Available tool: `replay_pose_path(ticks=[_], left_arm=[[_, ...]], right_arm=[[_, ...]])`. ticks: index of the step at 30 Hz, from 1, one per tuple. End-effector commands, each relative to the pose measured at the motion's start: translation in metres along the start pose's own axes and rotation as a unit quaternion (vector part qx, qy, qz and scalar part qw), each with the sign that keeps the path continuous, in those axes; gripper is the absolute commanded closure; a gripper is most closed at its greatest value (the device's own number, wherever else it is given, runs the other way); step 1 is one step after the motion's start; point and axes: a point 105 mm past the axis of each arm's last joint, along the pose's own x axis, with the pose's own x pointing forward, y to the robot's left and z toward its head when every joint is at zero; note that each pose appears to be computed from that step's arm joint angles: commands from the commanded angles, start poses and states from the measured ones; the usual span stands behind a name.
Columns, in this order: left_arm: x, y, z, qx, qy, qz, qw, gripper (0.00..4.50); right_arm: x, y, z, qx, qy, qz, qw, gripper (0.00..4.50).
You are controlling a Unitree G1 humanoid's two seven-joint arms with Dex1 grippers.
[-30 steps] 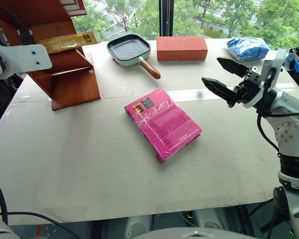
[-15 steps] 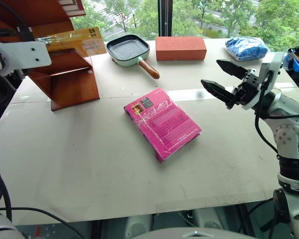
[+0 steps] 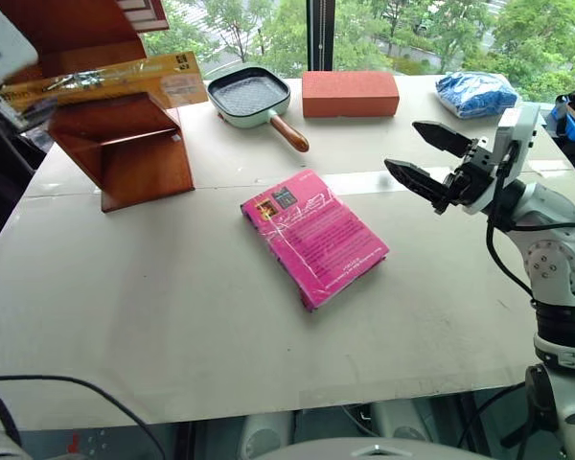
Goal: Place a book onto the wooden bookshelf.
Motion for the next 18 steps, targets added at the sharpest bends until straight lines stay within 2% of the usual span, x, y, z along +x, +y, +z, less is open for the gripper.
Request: replay_pose_path(ticks=[1, 3, 4, 5, 6, 8, 10, 12, 13, 18], left_arm=[[-0.003, -0.039, 0.058, -0.135, -0.143, -0.085, 0.977, 0.04], [0.001, -0.061, 0.082, -0.192, -0.196, -0.123, 0.954, 0.04], [0.005, -0.078, 0.091, -0.214, -0.217, -0.15, 0.941, 0.55], [0.008, -0.091, 0.098, -0.232, -0.231, -0.169, 0.93, 0.81], [0.011, -0.104, 0.104, -0.244, -0.243, -0.185, 0.921, 1.34], [0.019, -0.127, 0.114, -0.271, -0.261, -0.206, 0.903, 2.09], [0.036, -0.144, 0.114, -0.28, -0.268, -0.188, 0.902, 2.88], [0.058, -0.15, 0.106, -0.282, -0.261, -0.137, 0.913, 3.71], [0.073, -0.152, 0.099, -0.282, -0.256, -0.102, 0.919, 4.38], [0.124, -0.134, 0.082, -0.245, -0.249, 0.098, 0.932, 4.38]], right_arm=[[0.004, 0.002, 0.013, -0.023, -0.016, 0.013, 1.0, 0.0], [0.004, 0.001, 0.014, -0.024, -0.015, 0.014, 1.0, 0.0], [0.004, 0.001, 0.014, -0.025, -0.014, 0.014, 1.0, 0.0], [0.004, 0.001, 0.014, -0.025, -0.013, 0.013, 1.0, 0.0], [0.003, 0.001, 0.014, -0.027, -0.012, 0.012, 0.999, 0.0], [0.002, 0.0, 0.014, -0.031, -0.01, 0.009, 0.999, 0.0], [0.0, -0.001, 0.015, -0.034, -0.011, 0.003, 0.999, 0.0], [-0.001, -0.001, 0.015, -0.035, -0.011, 0.0, 0.999, 0.0], [-0.002, 0.0, 0.016, -0.036, -0.011, -0.003, 0.999, 0.0], [-0.006, -0.001, 0.019, -0.046, -0.012, -0.016, 0.999, 0.0]])
